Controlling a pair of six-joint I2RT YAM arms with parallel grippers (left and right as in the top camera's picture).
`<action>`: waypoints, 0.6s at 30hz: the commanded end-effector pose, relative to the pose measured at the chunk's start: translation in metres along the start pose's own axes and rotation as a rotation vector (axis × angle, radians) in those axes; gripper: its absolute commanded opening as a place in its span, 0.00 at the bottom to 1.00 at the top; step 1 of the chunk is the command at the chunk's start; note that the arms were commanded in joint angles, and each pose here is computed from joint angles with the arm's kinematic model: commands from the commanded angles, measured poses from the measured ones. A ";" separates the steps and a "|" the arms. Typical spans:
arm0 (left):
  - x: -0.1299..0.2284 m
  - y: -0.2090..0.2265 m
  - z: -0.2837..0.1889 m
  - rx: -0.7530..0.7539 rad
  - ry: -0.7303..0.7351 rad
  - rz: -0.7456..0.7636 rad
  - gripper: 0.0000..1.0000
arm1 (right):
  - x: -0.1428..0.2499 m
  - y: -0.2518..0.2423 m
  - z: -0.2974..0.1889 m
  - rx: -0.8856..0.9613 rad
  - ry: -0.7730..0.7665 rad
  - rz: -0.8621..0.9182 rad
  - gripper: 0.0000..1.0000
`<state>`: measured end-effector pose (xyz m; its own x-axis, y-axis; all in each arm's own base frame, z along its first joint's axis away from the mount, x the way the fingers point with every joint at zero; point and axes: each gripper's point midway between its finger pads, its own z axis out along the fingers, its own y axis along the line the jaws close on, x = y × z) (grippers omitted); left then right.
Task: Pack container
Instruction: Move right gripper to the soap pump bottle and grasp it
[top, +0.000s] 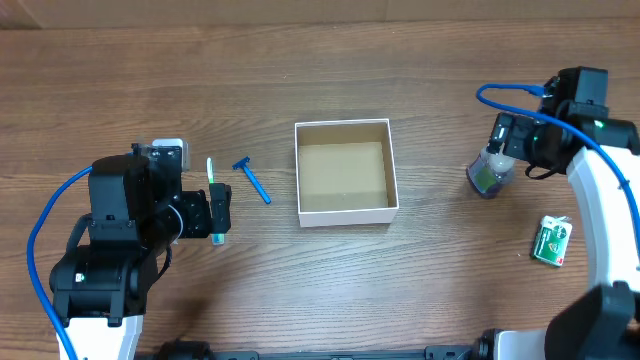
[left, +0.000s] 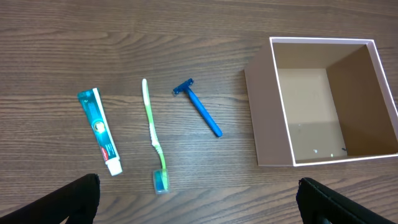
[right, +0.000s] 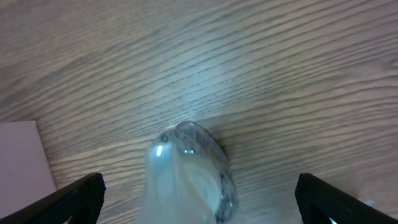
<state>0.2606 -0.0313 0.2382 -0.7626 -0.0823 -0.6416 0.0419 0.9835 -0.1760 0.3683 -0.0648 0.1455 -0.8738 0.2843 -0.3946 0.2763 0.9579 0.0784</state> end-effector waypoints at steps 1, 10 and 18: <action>-0.008 -0.001 -0.005 0.004 -0.025 0.012 1.00 | -0.013 0.002 -0.003 -0.017 -0.035 -0.024 0.99; -0.009 -0.001 -0.005 0.003 -0.028 0.013 1.00 | -0.006 0.008 -0.003 -0.053 -0.007 -0.100 0.68; -0.009 -0.001 -0.005 0.000 -0.029 0.013 1.00 | -0.006 0.008 -0.003 -0.053 -0.007 -0.100 0.40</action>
<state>0.2606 -0.0312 0.2383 -0.7623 -0.0820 -0.6420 0.0420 0.9836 -0.1755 0.3677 -0.0557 0.1374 -0.9097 0.1898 -0.3695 0.1695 0.9817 0.0868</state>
